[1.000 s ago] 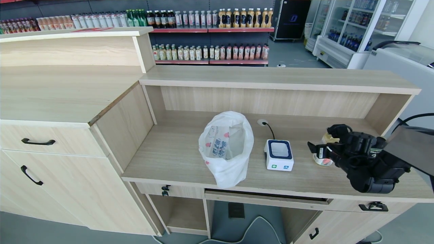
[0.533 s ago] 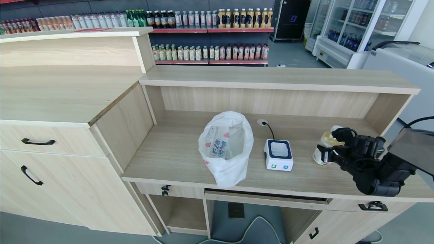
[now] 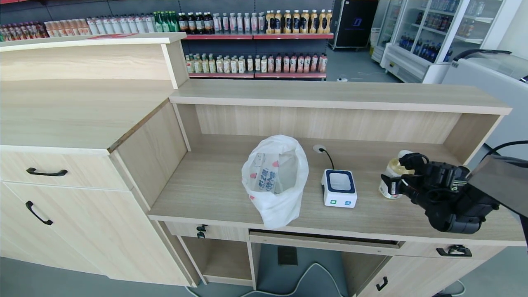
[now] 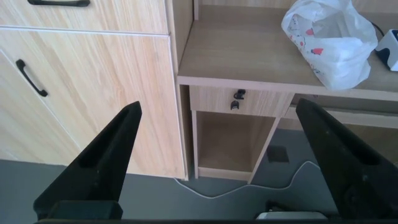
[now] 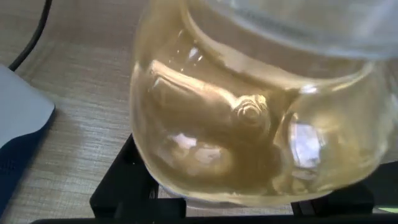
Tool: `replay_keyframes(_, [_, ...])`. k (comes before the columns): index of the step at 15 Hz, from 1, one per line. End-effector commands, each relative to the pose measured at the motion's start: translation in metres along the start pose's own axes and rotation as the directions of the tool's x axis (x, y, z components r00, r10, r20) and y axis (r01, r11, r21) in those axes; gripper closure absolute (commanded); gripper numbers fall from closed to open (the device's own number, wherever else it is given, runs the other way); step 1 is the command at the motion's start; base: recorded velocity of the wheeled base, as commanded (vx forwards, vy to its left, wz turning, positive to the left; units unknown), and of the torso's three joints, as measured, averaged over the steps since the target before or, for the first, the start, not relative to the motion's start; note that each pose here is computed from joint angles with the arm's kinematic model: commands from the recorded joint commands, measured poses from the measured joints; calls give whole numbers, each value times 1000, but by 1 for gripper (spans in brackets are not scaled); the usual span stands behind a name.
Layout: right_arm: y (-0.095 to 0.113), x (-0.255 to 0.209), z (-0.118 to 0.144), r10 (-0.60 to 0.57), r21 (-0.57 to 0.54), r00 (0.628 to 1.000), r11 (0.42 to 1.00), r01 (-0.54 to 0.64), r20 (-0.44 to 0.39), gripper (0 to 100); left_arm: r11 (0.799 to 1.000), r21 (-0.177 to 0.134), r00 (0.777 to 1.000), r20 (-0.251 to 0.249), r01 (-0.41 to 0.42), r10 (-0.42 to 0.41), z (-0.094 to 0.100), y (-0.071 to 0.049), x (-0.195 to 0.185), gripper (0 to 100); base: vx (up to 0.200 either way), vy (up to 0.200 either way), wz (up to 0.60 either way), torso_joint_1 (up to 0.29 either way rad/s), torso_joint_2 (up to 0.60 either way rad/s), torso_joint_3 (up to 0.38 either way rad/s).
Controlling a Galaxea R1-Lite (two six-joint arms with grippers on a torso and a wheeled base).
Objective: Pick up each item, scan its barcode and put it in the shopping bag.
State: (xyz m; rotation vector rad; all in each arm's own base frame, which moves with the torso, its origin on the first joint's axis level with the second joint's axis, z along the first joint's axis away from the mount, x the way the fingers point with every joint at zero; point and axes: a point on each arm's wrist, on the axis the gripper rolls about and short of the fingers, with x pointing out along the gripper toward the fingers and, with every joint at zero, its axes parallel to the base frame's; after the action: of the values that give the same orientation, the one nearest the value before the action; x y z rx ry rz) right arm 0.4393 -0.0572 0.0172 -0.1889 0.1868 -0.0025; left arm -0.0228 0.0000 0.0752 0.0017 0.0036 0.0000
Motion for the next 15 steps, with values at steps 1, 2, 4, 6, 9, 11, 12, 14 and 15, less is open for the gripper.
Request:
replay_keyframes(1, [-6, -5, 24, -10, 6, 998, 1000, 9, 57, 100, 1000, 0, 1000, 1, 0, 0, 0, 0, 0, 0, 0, 0, 0, 0, 0, 0])
replay_keyframes(2, [-10, -17, 52, 5, 83, 996, 996, -13, 91, 100, 1000, 0, 1000, 1, 0, 0, 0, 0, 0, 0, 0, 0, 0, 0, 0, 0])
replay_keyframes(4, [-16, -45, 103, 112, 185, 989, 974, -128, 95, 100, 1000, 0, 1000, 2, 0, 0, 0, 0, 0, 0, 0, 0, 0, 0, 0, 0])
replay_keyframes(6, [-20, -85, 158, 279, 291, 954, 909, -299, 110, 100, 1000, 0, 1000, 1, 0, 0, 0, 0, 0, 0, 0, 0, 0, 0, 0, 0])
replay_keyframes(9, [-20, -149, 221, 548, 296, 811, 756, -584, 204, 100, 1000, 0, 1000, 1, 0, 0, 0, 0, 0, 0, 0, 0, 0, 0, 0, 0])
replay_keyframes(11, [-13, -182, 244, 668, 268, 695, 641, -719, 266, 100, 1000, 0, 1000, 1, 0, 0, 0, 0, 0, 0, 0, 0, 0, 0, 0, 0])
replay_keyframes(12, [-7, -198, 256, 709, 261, 643, 588, -766, 289, 100, 1000, 0, 1000, 1, 0, 0, 0, 0, 0, 0, 0, 0, 0, 0, 0, 0])
replay_keyframes(14, [2, -228, 267, 777, 252, 548, 489, -835, 311, 100, 1000, 0, 1000, 1, 0, 0, 0, 0, 0, 0, 0, 0, 0, 0, 0, 0])
replay_keyframes(15, [10, -241, 265, 807, 242, 506, 448, -861, 306, 100, 1000, 0, 1000, 1, 0, 0, 0, 0, 0, 0, 0, 0, 0, 0, 0, 0])
